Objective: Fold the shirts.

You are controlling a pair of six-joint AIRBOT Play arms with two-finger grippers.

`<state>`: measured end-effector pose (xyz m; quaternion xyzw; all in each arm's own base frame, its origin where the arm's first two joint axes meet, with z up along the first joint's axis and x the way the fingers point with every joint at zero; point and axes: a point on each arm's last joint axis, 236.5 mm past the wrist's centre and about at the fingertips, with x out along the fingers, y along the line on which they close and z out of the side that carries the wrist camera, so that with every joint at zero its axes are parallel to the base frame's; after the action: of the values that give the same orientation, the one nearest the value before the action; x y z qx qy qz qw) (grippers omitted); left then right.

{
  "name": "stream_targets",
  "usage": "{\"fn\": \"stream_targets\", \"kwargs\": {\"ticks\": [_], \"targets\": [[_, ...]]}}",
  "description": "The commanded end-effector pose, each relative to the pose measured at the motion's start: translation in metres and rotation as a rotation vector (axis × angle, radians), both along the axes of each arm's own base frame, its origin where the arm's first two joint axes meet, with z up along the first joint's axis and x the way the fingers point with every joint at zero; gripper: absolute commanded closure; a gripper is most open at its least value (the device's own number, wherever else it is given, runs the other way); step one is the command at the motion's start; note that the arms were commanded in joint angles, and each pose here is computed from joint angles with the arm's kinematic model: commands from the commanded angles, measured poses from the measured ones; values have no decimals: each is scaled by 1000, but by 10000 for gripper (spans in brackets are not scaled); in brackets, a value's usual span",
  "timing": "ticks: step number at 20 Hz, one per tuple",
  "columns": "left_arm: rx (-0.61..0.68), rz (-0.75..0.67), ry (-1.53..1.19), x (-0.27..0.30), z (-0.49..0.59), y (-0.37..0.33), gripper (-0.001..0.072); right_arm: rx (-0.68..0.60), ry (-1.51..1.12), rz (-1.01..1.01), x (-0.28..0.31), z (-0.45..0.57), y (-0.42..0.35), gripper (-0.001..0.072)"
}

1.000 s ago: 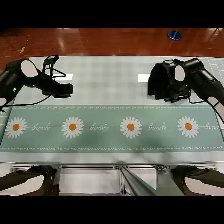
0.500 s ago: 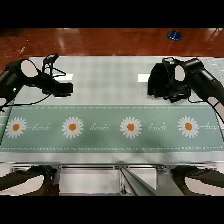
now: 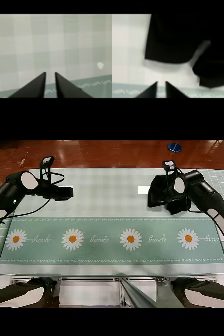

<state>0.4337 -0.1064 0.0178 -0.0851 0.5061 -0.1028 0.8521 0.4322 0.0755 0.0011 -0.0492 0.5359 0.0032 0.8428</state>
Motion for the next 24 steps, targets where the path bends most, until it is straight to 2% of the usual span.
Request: {"fn": "stream_targets", "kwargs": {"ticks": [1, 3, 5, 7, 9, 12, 14, 17, 18, 19, 21, 24], "targets": [[14, 5, -162, 32, 24, 4, 207, -40, -236, 66, 48, 33, 0, 291], [52, 9, -225, 46, 47, 17, 202, -89, -381, -2, 76, 76, -24, 291], [46, 25, -278, 57, 68, 21, 202, -63, -501, -134, 100, 115, -61, 292], [41, 28, -292, 60, 74, 21, 202, -54, -508, -229, 116, 115, -102, 295], [39, 24, -279, 58, 70, 18, 203, -47, -461, -317, 124, 94, -145, 297], [38, 14, -252, 55, 62, 14, 203, 84, -345, -446, 131, 31, -184, 297], [21, 4, -213, 52, 51, 6, 203, 201, -217, -436, 130, -27, -173, 298], [-22, -14, -135, 44, 32, -11, 203, 207, -67, -428, 115, -86, -167, 298], [-29, -17, -118, 40, 30, -13, 203, 205, -27, -429, 108, -97, -165, 316], [-35, -21, -107, 37, 31, -14, 203, 201, 9, -422, 101, -102, -164, 379], [-33, -32, -83, 29, 41, -11, 203, 213, 83, -334, 89, -104, -150, 694], [-32, -18, -87, 14, 87, 12, 203, 274, 86, -164, 89, -52, -121, 694]]}}
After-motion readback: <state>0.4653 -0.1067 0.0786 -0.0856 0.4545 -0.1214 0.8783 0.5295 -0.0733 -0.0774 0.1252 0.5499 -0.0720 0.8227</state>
